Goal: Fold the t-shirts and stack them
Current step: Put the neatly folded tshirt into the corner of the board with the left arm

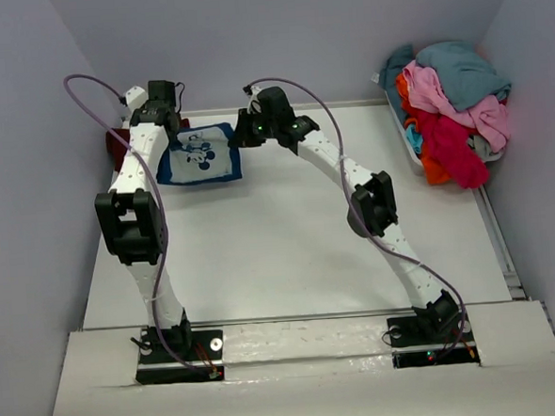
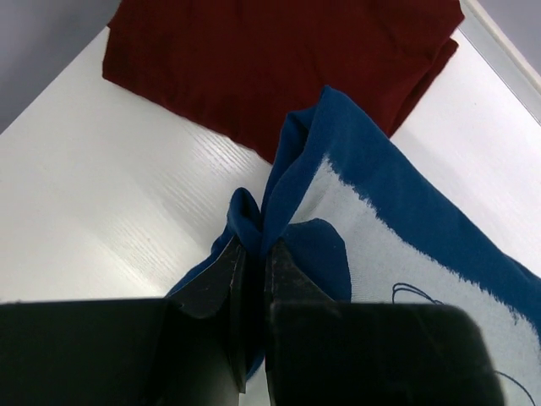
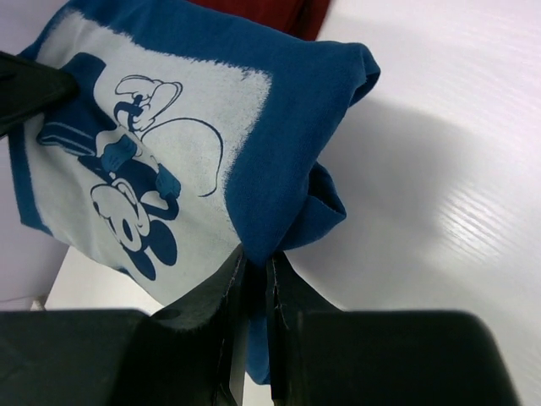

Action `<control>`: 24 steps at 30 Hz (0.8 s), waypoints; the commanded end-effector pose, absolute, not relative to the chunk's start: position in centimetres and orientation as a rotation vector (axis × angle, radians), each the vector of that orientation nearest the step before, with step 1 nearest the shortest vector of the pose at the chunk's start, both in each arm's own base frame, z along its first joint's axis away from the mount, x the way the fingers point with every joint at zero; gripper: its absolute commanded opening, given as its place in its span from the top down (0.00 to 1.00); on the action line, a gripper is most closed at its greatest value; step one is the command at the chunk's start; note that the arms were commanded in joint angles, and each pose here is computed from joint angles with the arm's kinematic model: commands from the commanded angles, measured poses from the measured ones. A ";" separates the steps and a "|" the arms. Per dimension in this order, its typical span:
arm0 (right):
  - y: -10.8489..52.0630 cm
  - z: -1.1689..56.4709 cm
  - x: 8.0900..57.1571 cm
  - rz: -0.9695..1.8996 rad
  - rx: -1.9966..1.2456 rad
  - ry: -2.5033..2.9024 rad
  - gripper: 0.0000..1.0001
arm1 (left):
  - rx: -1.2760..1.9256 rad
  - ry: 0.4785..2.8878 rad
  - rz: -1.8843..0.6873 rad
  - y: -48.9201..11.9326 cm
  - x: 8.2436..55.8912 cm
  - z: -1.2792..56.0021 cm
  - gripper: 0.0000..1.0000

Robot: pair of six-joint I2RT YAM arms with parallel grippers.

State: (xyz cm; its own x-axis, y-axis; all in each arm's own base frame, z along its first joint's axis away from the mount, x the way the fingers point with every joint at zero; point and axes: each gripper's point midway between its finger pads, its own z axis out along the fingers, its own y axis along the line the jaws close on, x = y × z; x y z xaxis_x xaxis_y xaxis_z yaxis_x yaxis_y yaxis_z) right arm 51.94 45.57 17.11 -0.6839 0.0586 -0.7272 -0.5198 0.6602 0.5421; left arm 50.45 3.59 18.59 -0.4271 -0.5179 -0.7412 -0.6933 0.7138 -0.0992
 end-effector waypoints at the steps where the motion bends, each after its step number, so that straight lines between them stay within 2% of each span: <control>1: 46.2 20.7 52.8 1.087 -0.373 1.999 0.93 | -1.034 1.935 0.408 9.4 49.7 23.5 0.94; 9: 46.9 20.1 52.2 1.160 -0.365 2.011 0.93 | -1.118 1.885 0.447 14.1 48.6 24.2 0.94; 24: 47.1 13.6 49.9 1.172 -0.402 2.191 0.93 | -1.051 2.020 0.459 14.0 48.9 18.1 0.94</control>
